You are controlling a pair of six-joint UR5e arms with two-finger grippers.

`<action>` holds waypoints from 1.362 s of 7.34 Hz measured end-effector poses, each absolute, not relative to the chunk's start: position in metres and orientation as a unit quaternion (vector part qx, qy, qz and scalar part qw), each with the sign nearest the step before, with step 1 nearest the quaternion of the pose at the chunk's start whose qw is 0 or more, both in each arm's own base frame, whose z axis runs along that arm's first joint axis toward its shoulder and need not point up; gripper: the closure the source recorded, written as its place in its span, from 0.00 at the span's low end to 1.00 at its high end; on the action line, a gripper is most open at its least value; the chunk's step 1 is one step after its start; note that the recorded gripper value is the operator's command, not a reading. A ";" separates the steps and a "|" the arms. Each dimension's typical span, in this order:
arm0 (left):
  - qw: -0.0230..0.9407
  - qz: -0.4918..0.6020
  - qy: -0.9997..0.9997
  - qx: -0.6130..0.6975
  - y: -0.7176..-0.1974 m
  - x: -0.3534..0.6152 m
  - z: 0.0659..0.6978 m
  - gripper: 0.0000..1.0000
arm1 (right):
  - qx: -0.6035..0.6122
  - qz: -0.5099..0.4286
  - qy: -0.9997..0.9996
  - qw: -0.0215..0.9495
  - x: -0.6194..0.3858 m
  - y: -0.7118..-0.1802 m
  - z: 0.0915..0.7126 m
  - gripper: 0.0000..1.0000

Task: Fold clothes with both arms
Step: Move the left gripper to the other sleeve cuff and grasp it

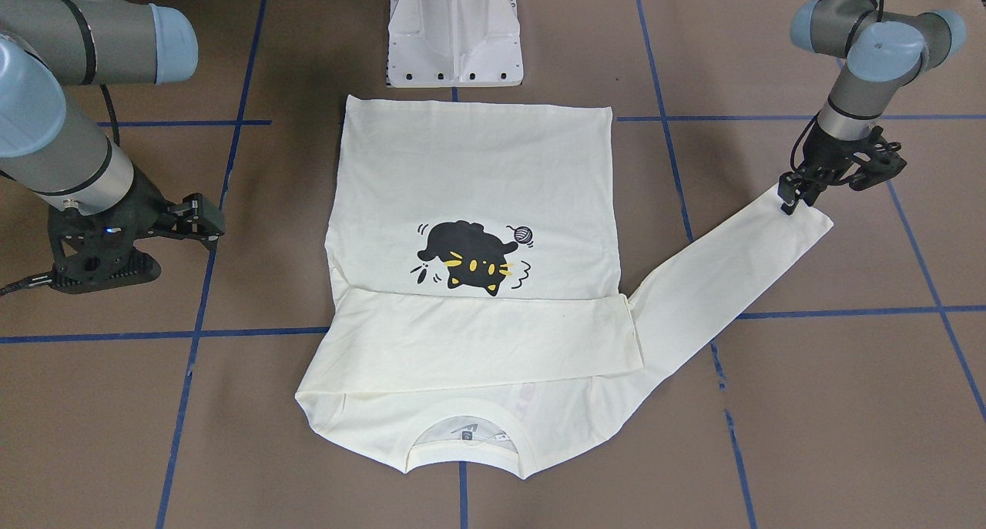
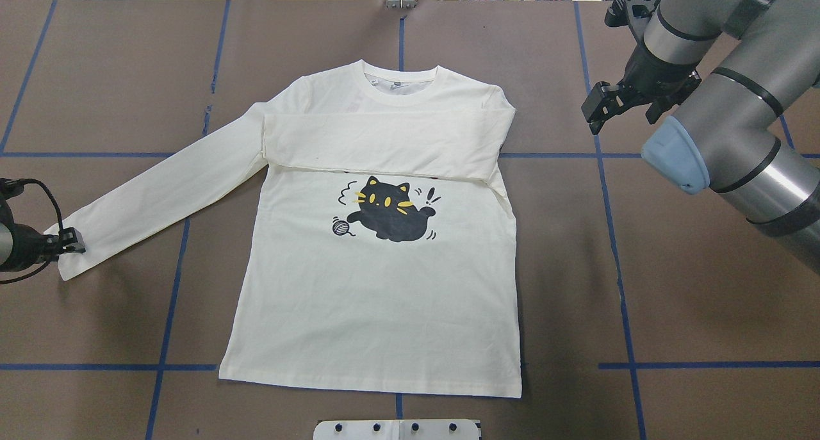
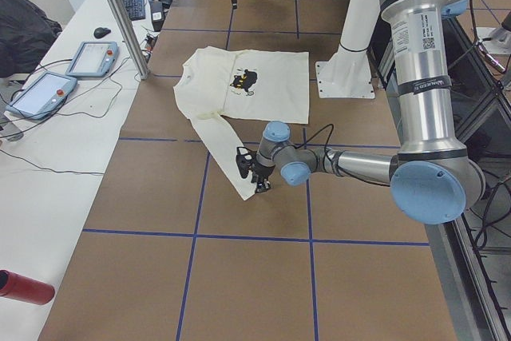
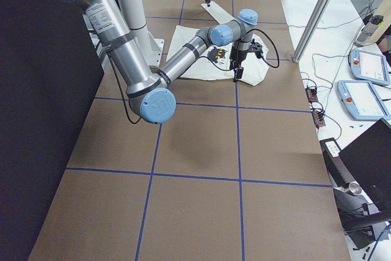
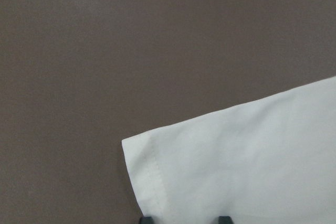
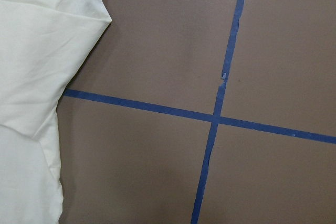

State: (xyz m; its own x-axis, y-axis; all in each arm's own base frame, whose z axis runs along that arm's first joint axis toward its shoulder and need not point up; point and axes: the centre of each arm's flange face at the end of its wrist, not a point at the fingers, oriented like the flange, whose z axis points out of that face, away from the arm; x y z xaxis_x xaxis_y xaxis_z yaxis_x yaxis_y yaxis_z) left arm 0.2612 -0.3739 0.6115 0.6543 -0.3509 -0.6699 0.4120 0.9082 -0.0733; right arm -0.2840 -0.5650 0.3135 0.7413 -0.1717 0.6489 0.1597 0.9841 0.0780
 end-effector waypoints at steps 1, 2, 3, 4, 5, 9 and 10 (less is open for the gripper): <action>0.908 -0.210 0.360 0.042 -0.374 0.261 0.610 0.86 | 0.008 -0.089 -0.348 0.933 -0.284 -0.565 0.314 0.00; 0.907 -0.209 0.363 0.043 -0.374 0.262 0.606 1.00 | 0.007 -0.088 -0.348 0.933 -0.284 -0.565 0.315 0.00; 0.905 -0.207 0.368 0.046 -0.374 0.262 0.598 1.00 | 0.007 -0.089 -0.348 0.933 -0.284 -0.565 0.315 0.00; 0.903 -0.206 0.373 0.050 -0.374 0.262 0.589 1.00 | 0.007 -0.088 -0.347 0.934 -0.284 -0.565 0.316 0.00; 0.901 -0.201 0.381 0.049 -0.374 0.263 0.580 1.00 | 0.006 -0.088 -0.347 0.934 -0.283 -0.565 0.317 0.00; 0.887 -0.181 0.423 0.038 -0.389 0.283 0.519 1.00 | 0.000 -0.085 -0.343 0.935 -0.279 -0.563 0.328 0.00; 0.883 -0.184 0.431 0.040 -0.411 0.298 0.478 1.00 | -0.003 -0.083 -0.341 0.936 -0.275 -0.559 0.336 0.00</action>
State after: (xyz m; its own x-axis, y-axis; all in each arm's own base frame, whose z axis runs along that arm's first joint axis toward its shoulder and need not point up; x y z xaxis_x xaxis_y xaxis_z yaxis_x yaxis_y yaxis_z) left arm 0.2982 -0.4114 0.4779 0.5614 -0.2899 -0.7751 0.3591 0.9292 -0.0875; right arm -0.2754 -0.5587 0.3363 0.7532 -0.1543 0.6395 0.1582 0.9861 0.0516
